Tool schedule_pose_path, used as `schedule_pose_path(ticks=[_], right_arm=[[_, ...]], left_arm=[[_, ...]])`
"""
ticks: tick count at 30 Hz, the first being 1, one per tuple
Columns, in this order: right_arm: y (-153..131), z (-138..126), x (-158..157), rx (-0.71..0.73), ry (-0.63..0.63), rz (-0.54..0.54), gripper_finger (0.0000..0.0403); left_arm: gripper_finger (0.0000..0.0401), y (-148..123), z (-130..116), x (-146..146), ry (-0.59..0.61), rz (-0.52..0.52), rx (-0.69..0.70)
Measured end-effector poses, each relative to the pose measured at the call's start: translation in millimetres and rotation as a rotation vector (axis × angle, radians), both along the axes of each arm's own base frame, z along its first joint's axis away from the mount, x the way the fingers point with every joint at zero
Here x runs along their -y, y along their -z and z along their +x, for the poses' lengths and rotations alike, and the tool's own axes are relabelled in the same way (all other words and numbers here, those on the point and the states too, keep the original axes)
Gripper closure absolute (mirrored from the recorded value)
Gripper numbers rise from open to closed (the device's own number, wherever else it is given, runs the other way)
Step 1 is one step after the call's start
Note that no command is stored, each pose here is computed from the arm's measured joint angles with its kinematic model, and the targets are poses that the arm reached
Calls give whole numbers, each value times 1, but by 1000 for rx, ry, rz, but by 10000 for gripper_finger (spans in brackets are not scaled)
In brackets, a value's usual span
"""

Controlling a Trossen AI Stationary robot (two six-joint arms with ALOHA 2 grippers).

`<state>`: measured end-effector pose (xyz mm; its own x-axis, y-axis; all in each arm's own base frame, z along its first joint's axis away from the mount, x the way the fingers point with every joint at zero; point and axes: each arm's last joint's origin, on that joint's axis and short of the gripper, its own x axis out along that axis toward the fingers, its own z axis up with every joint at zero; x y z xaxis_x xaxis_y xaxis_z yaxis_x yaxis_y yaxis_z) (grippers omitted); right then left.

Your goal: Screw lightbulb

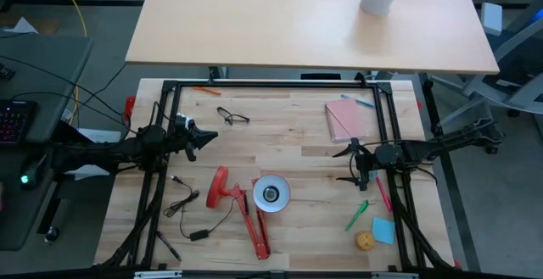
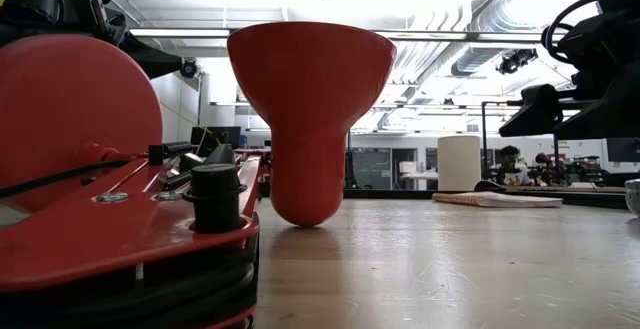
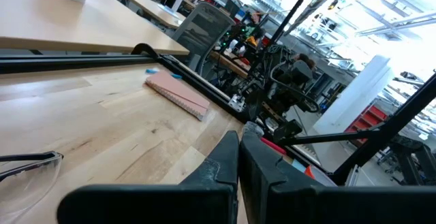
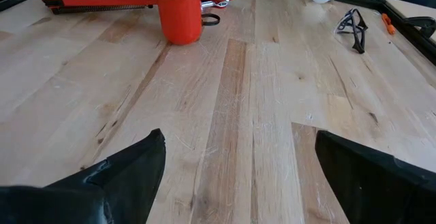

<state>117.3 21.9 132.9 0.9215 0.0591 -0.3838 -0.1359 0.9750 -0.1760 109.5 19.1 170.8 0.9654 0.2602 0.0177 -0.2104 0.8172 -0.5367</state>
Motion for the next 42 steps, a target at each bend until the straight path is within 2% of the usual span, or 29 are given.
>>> schedule_pose_path(ticks=[28, 33, 37, 40, 42], right_arm=[[0, 0, 0, 0, 0, 0, 36], [0, 0, 0, 1, 0, 0, 36], [0, 0, 0, 0, 0, 0, 36], [0, 0, 0, 1, 0, 0, 36], [0, 0, 0, 0, 0, 0, 36]], left_arm=[[401, 0, 0, 0, 0, 0, 2], [401, -7, 0, -1, -31, -14, 79], [401, -26, -3, -7, -235, -181, 323], [401, -60, -1, -10, -291, -141, 421], [401, -91, 7, -12, -248, -54, 396]])
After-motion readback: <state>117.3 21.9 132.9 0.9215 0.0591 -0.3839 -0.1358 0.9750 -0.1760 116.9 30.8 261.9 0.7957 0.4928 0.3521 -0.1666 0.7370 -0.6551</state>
